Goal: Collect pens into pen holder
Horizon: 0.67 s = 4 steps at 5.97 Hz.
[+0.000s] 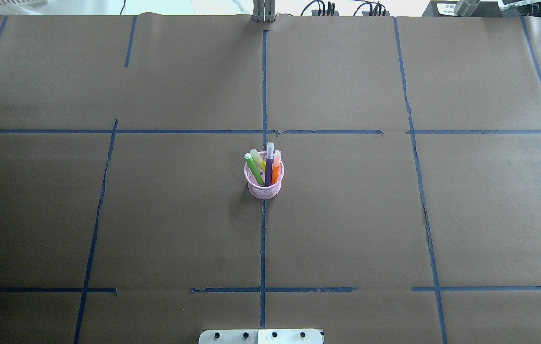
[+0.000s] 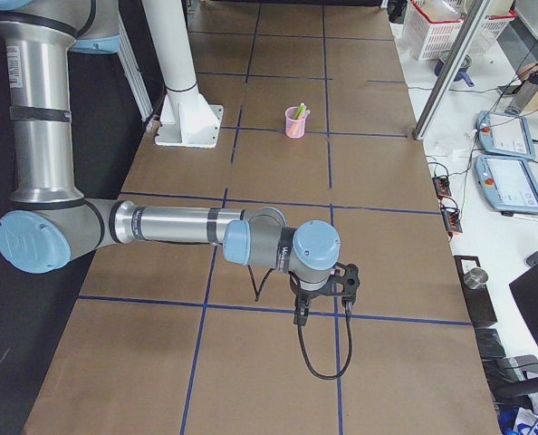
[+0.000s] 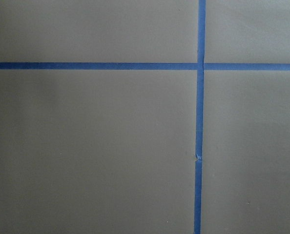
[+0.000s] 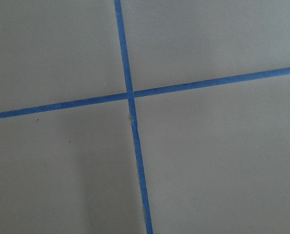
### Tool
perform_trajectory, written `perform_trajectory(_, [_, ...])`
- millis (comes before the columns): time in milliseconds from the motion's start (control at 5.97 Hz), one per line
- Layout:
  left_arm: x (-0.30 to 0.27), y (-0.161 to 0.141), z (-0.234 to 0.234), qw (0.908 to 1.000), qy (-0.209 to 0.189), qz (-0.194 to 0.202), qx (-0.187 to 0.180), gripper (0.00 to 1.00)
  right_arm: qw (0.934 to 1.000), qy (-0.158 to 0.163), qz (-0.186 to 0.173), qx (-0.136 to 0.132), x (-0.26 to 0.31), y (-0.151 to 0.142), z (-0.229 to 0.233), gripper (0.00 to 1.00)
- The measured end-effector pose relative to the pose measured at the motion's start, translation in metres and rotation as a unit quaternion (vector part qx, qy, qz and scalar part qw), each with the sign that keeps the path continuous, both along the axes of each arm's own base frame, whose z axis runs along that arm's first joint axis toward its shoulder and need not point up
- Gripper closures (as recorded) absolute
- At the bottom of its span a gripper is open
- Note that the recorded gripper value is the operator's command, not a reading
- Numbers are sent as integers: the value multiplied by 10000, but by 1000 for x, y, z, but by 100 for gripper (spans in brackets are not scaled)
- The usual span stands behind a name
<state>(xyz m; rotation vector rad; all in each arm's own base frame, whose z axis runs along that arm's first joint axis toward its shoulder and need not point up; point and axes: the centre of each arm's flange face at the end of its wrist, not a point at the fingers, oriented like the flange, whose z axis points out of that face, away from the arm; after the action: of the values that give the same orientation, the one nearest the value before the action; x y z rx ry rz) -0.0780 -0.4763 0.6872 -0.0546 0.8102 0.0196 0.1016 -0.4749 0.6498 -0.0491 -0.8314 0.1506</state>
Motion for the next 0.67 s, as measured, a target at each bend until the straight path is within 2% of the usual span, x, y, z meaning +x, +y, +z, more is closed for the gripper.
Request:
perform_trajectory(335, [0,1,2,10000,-15,2,-12,0,10000,7,-20,-26,-1,6,8,0])
perform_trajectory(670, [0,1,2,10000,-17,2,-9,0,10000,25,-24,56,-2,16,18,0])
